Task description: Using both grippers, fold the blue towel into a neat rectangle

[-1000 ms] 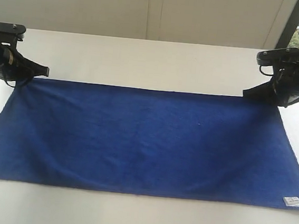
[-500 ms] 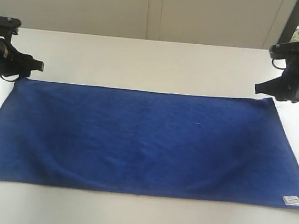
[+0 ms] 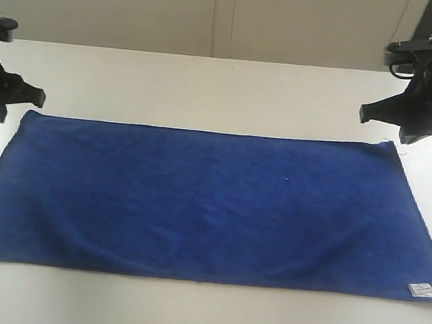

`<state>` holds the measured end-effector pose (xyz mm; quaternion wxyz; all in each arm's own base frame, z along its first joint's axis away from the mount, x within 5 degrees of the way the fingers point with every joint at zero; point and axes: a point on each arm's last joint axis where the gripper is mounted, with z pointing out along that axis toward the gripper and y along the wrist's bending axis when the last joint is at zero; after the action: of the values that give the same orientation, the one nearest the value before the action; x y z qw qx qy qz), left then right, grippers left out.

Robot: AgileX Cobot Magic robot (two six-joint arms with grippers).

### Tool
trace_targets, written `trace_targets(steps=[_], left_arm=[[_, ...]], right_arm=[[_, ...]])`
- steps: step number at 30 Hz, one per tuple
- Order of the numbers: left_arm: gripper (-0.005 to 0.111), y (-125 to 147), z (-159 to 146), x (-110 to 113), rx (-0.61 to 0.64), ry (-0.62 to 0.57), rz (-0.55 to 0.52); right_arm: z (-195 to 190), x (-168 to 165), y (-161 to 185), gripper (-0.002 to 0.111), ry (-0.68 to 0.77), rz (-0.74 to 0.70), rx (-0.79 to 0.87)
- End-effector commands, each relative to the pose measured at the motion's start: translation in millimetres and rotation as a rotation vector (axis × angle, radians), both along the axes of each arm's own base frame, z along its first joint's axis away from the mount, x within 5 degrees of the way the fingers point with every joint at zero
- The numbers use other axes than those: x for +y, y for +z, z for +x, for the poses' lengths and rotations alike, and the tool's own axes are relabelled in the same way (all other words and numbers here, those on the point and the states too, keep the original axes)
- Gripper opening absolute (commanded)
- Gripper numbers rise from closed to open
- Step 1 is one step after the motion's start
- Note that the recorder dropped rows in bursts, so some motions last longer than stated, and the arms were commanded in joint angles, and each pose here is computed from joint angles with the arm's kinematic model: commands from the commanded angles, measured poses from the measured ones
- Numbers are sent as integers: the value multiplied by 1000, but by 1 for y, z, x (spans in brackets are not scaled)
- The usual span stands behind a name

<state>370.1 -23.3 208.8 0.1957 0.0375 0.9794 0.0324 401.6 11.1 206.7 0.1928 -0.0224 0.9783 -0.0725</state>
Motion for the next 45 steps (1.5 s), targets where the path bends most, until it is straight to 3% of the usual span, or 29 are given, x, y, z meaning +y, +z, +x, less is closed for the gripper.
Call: trace_targets(steps=[1,8,14,20,24,33,40,45], left_arm=[[0,-11,-14,-13,201,-75,-125],[0,-10,-34,-13,408,-95,-127],[0,4,-54,-13,388,-101,-145],[0,-34,-78,-10,372,-80,-136],[0,-48,-86,-9,361,-68,-133],[0,-62,-88,-7,431,-68,-116],[0,-70,-93,3,509,-12,-7],[0,-71,-92,4,499,-11,-3]], right_arm=[[-9,2,-11,0,-34,54,142],[-33,11,-7,0,16,146,303],[-68,9,-6,0,19,147,263],[-100,6,-44,0,25,142,222],[-104,5,-56,0,-2,148,183],[-106,3,-77,0,-32,115,279],[-108,1,-87,0,-72,99,334],[-108,1,-87,0,-85,103,331]])
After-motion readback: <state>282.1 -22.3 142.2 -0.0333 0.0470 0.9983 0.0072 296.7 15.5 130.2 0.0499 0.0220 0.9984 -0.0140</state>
